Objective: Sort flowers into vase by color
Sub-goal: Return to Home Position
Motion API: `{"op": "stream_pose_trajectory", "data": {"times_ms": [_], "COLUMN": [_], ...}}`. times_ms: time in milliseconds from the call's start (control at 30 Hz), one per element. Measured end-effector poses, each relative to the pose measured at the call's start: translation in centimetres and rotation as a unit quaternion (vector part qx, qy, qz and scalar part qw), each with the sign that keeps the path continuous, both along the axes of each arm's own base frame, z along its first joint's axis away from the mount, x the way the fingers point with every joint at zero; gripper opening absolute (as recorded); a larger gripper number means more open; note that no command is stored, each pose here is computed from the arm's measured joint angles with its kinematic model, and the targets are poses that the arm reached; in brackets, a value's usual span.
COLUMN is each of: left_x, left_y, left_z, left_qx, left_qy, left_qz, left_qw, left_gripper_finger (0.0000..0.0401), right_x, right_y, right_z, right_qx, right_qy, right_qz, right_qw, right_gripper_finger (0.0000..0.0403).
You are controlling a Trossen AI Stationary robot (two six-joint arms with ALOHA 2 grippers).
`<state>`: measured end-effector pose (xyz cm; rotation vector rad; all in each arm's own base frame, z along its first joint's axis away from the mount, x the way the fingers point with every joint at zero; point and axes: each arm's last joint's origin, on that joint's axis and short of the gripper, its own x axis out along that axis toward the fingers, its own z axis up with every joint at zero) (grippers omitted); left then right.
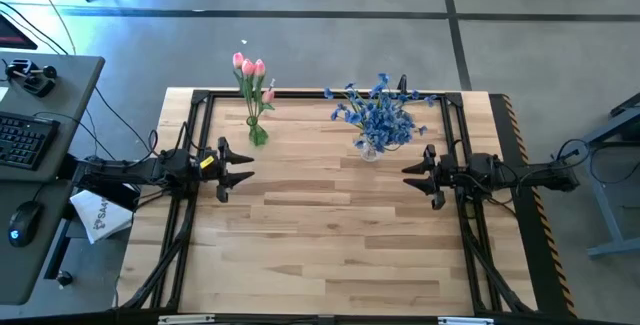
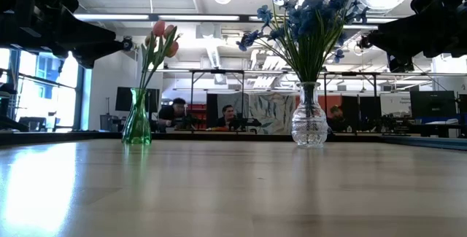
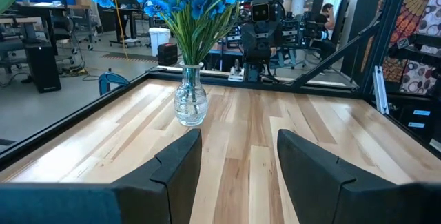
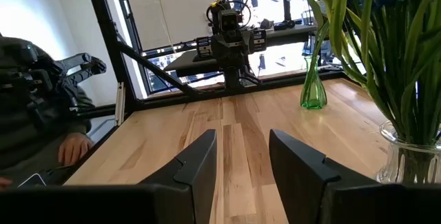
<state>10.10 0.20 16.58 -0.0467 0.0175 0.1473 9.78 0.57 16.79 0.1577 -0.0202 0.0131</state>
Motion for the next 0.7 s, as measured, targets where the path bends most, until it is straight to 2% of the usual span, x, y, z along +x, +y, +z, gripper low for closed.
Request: {"op": "stream_pose_trajectory", "data": {"times_ms": [700], "left_x": [0.0], "left_y": [0.0], "left_z": [0.0], "left_qx": [0.0], "left_qy": [0.0], "left_qz": [0.0], "left_qw": [1.0], "left_gripper_finger": [0.0179], "right_x": [0.0], "right_y": [0.02], "right_z": [0.0], "right_qx": [0.0], "right_qy": [0.0], "right_qz": [0.003], "right_qw": [1.0], "right_gripper_finger": [0.013]}}
